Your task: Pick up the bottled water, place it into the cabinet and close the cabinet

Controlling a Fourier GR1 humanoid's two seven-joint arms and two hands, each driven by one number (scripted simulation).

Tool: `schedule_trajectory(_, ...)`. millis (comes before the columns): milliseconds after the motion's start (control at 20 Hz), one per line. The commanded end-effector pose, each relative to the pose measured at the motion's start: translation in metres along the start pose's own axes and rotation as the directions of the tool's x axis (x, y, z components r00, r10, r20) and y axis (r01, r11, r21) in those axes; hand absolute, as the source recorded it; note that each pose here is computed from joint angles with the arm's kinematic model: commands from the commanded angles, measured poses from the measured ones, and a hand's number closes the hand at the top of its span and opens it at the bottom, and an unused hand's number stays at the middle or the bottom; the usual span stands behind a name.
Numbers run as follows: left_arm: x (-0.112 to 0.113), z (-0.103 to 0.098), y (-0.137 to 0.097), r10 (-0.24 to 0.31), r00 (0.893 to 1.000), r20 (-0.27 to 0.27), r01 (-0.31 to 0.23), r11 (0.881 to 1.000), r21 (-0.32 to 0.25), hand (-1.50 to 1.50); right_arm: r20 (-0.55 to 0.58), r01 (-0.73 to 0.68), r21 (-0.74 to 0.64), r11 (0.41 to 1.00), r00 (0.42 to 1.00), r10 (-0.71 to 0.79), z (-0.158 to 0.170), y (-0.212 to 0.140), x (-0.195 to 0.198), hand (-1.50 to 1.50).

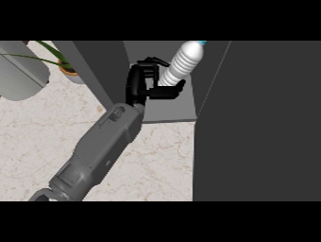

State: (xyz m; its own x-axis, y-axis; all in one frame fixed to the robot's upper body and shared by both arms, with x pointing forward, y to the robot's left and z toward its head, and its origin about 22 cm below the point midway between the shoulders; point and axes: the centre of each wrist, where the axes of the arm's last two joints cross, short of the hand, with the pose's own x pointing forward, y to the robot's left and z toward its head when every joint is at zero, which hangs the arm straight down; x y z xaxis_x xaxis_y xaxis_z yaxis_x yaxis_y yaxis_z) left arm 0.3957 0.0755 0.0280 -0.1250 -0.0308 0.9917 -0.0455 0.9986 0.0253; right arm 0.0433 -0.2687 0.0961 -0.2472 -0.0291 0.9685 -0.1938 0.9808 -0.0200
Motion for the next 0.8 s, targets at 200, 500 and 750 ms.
schedule_trajectory(200, -0.012, -0.017, 0.012, -0.205, 0.976, -0.071, 0.212, 0.971, 0.107, 1.5, 0.058, 0.05, 0.007, 0.999, 0.997, -0.05, -0.003, -0.003, 0.009, -1.5)
schedule_trajectory(500, -0.012, -0.027, 0.031, -0.153, 0.986, -0.068, 0.164, 0.964, 0.21, 1.5, 0.046, 0.072, 0.017, 0.997, 0.996, -0.072, -0.006, -0.002, 0.012, -1.5)
schedule_trajectory(750, -0.011, -0.033, 0.041, -0.263, 0.964, -0.048, 0.267, 0.94, 0.213, -1.5, 0.081, 0.061, 0.023, 0.998, 0.995, -0.063, -0.003, -0.011, 0.009, -1.5)
